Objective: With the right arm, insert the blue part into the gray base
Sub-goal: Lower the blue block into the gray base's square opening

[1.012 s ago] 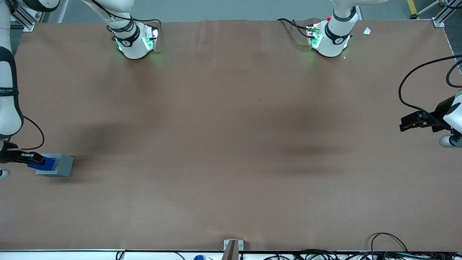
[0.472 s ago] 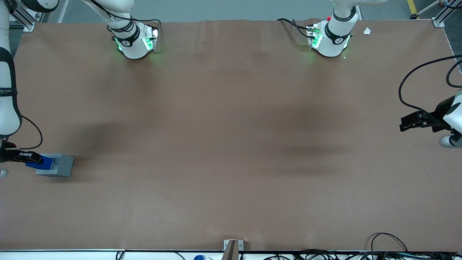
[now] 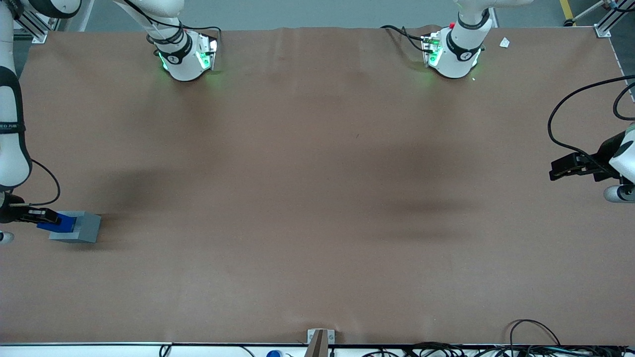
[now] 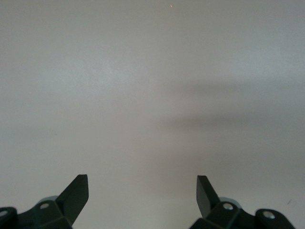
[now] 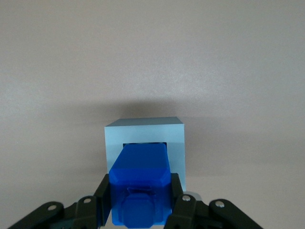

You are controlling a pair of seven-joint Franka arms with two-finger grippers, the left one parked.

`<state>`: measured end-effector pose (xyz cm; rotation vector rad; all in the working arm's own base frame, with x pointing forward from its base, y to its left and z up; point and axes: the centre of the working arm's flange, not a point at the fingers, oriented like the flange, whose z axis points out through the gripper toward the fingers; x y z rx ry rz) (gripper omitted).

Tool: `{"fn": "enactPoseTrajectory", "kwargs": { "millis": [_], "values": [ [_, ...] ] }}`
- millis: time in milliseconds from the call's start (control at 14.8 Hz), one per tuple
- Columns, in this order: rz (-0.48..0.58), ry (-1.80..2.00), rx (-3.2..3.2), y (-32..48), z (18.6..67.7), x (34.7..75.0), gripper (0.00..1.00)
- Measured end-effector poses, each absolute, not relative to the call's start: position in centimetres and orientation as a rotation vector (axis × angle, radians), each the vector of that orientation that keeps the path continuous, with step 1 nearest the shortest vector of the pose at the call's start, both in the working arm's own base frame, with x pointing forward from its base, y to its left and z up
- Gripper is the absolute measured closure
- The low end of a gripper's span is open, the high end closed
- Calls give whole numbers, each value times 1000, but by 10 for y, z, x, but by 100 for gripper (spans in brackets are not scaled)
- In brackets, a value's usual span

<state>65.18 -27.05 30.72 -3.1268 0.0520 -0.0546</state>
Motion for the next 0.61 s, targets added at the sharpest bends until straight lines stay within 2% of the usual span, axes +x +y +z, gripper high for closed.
{"fn": "enactPoseTrajectory", "kwargs": {
  "millis": [607],
  "values": [
    [-40,52,-3124,-270,300,652,49]
  ]
}}
